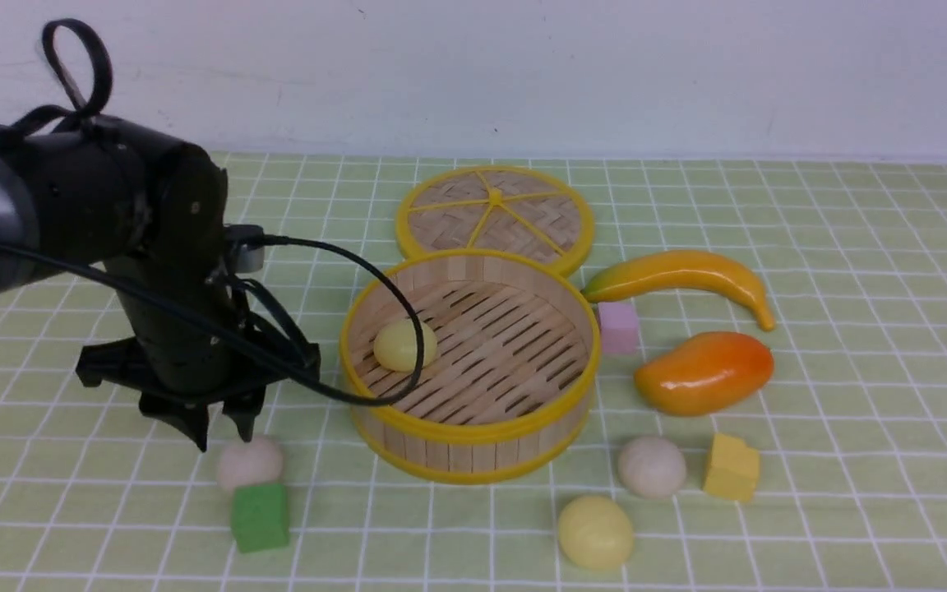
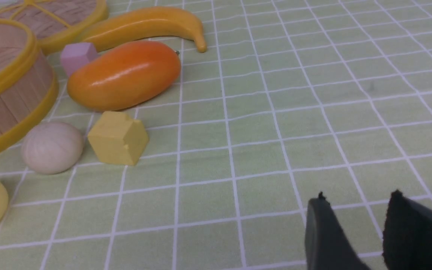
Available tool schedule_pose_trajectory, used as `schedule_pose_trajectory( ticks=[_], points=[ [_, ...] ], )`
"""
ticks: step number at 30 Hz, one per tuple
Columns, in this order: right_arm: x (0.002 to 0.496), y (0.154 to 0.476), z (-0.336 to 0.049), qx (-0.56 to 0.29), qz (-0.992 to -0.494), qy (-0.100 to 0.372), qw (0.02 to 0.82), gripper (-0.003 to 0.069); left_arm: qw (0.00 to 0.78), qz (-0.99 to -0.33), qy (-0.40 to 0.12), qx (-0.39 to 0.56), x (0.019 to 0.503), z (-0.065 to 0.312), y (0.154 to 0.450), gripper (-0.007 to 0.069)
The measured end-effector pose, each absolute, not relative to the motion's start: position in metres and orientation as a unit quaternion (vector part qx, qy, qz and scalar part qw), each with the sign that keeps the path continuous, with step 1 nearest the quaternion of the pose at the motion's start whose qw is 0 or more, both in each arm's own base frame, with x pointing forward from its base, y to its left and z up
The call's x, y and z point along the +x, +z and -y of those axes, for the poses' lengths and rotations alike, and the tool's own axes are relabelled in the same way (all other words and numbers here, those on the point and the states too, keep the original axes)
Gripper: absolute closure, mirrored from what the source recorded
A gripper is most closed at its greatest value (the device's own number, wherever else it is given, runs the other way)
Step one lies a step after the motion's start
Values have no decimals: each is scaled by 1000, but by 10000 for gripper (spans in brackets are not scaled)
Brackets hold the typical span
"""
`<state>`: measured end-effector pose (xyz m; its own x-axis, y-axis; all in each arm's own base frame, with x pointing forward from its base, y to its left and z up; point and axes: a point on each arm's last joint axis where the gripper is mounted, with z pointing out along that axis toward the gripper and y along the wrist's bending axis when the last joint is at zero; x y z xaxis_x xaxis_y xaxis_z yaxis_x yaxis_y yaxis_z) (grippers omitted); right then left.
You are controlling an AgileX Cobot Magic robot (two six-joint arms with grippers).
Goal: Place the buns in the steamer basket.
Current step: Use the left arm to grab a steamed stuffed bun
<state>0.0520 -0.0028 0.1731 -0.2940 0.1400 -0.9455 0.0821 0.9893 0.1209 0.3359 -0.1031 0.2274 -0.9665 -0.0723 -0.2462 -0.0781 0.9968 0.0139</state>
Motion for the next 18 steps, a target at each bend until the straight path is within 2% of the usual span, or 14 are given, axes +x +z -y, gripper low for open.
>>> schedule_pose_trajectory(
  ticks=[9, 12, 18],
  points=[
    [52, 173, 3, 69, -804, 25, 590, 418, 111, -993, 21, -29, 350, 107, 194, 369],
    [52, 173, 3, 69, -804, 25, 590, 418, 111, -993, 21, -28, 351, 108, 191, 374],
    [52, 173, 3, 69, -804, 25, 590, 418, 112, -993, 21, -26, 351, 108, 191, 475]
  ],
)
